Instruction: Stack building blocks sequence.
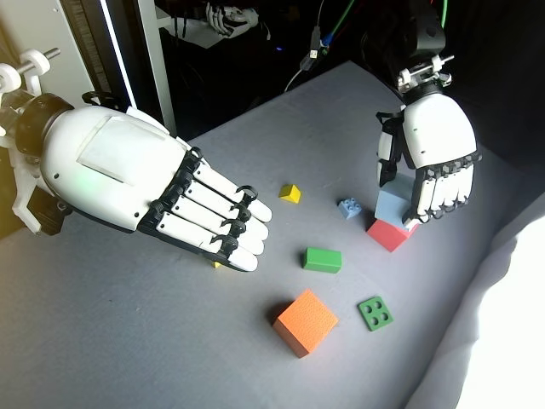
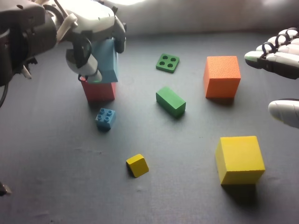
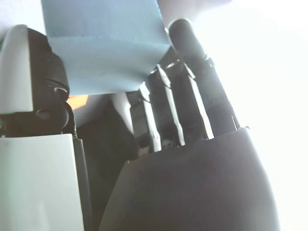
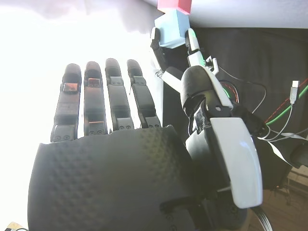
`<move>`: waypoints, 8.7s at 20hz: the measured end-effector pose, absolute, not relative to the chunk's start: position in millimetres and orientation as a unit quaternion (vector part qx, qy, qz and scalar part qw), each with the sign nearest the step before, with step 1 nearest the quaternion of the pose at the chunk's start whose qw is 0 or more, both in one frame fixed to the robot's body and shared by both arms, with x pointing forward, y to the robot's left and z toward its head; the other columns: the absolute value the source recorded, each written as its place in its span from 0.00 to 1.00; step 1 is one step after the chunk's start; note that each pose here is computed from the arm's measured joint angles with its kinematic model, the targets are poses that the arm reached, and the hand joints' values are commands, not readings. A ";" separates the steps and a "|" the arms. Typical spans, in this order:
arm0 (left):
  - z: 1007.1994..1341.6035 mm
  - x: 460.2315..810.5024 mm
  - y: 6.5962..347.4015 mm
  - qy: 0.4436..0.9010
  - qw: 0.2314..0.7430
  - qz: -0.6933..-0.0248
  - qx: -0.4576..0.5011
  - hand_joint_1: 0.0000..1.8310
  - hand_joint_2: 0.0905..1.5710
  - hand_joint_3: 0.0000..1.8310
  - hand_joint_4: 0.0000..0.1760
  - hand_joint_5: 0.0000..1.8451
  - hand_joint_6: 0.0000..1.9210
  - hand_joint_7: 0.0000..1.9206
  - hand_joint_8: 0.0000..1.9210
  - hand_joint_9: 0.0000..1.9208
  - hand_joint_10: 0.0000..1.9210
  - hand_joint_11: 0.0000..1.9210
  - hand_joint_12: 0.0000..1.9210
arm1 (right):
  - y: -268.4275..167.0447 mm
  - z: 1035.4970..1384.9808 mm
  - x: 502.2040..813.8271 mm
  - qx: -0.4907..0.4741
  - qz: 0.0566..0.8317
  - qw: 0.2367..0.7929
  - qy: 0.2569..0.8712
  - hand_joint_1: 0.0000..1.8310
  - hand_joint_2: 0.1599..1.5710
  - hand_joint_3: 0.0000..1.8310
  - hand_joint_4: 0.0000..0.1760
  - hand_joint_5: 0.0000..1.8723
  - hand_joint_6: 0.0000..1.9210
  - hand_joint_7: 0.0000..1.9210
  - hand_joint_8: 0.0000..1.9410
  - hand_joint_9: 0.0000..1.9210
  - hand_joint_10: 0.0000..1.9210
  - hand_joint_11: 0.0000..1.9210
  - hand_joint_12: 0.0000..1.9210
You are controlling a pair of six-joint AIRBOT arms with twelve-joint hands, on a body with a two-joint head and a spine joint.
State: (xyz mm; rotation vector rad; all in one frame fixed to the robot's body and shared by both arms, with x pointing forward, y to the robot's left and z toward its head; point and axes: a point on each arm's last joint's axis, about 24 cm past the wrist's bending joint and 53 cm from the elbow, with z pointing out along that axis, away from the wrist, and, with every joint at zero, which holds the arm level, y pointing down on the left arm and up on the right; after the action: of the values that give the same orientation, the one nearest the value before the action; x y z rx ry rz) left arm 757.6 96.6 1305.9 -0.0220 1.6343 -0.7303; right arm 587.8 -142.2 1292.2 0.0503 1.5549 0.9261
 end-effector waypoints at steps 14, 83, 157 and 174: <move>1307.1 765.6 110.3 0.711 0.628 -0.315 -0.018 0.66 0.74 0.00 0.00 0.44 0.56 0.46 0.70 0.35 0.63 0.23 0.82 | -142.9 1293.8 588.0 0.023 0.403 0.620 0.673 0.00 0.93 0.00 0.00 0.07 0.00 0.07 0.00 0.06 0.00 0.00 0.09; 1325.3 762.0 112.1 0.685 0.647 -0.335 -0.019 0.32 0.69 0.00 0.00 0.17 0.00 0.16 0.00 0.16 0.00 0.00 0.35 | -121.4 1266.2 608.5 0.160 0.441 0.555 0.687 0.62 0.55 0.00 0.00 0.00 0.00 0.00 0.00 0.00 0.00 0.00 0.00; 1273.1 507.7 43.7 0.612 0.493 -0.511 0.348 0.31 0.86 0.00 0.00 0.22 0.00 0.23 0.00 0.22 0.01 0.00 0.44 | -78.2 1351.6 728.0 0.098 0.489 0.559 0.662 0.63 0.77 0.00 0.03 0.42 0.66 0.37 0.75 0.28 0.69 0.16 0.93; 1277.8 507.4 41.7 0.606 0.495 -0.515 0.349 0.31 0.86 0.00 0.00 0.24 0.00 0.25 0.00 0.24 0.00 0.00 0.47 | -103.9 1309.2 770.1 0.169 0.483 0.519 0.685 0.73 0.76 0.00 0.00 0.41 0.66 0.42 0.69 0.33 0.82 0.12 0.93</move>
State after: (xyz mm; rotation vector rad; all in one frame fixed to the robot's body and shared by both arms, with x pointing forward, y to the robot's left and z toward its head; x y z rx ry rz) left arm 507.4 41.7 1277.8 0.8465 1.4695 -1.2486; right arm 770.1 -103.9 1309.2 0.4043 1.6429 1.1583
